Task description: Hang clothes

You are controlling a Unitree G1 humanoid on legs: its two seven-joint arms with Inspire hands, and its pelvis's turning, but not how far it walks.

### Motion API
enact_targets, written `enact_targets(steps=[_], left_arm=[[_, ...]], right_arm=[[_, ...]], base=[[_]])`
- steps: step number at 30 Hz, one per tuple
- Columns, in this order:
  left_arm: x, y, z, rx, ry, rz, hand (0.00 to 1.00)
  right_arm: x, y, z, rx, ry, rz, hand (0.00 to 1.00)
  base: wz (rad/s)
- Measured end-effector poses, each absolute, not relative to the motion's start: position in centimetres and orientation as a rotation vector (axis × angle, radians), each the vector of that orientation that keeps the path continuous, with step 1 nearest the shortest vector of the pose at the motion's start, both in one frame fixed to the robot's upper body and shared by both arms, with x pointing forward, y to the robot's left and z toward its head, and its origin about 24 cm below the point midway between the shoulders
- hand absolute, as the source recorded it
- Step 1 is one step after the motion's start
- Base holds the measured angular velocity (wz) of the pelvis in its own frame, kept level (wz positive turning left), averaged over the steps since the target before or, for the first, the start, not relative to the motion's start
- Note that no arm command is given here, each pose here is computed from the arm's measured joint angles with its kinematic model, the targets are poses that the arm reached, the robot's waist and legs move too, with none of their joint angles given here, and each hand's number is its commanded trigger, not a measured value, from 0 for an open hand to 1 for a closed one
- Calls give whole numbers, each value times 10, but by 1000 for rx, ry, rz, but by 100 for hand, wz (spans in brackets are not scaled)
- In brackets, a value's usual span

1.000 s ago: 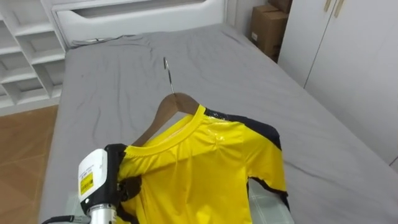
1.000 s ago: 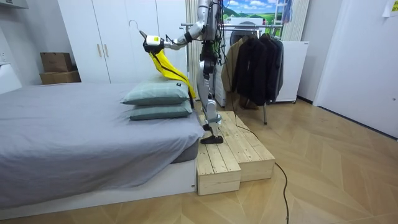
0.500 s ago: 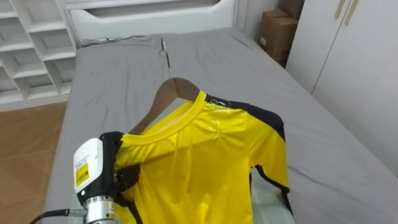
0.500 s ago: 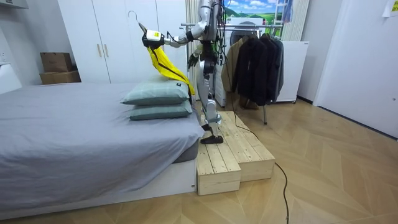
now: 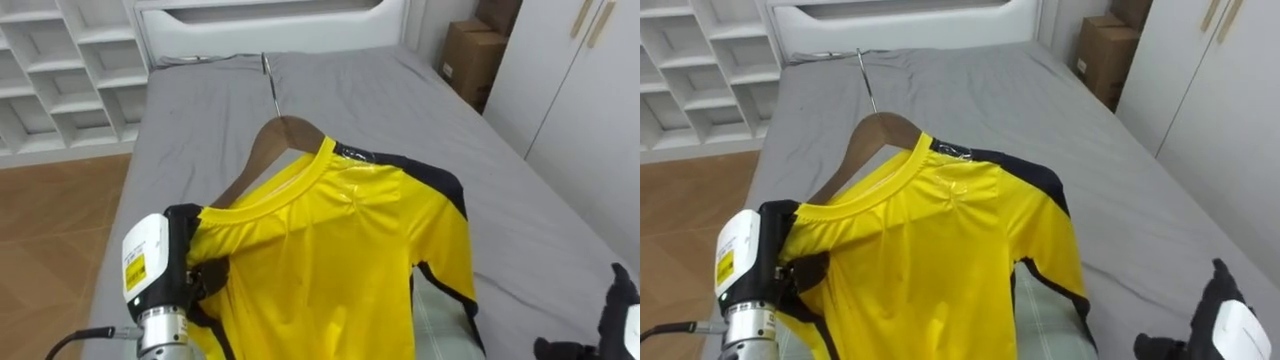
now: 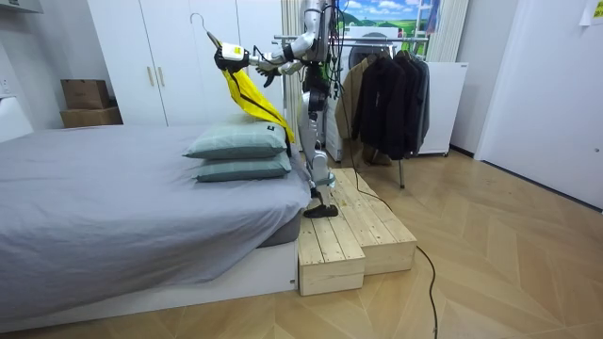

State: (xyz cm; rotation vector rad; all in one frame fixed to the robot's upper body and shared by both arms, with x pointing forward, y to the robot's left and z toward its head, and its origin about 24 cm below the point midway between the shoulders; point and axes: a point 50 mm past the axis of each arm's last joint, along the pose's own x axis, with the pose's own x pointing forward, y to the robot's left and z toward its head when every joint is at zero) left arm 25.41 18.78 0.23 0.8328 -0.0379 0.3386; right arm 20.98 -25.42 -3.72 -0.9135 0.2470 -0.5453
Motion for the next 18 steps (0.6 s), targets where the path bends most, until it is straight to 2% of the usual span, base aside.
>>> enact_targets(steps=[11,18], left_arm=[[256,183,12,824,-72,304,100],[255,181,10,826,-54,268,100]], right_arm=[[221,-227,-17,-967,96,-411,0],[222,-220,-21,-964,123,-316,0]], base=[[-5],[-1]])
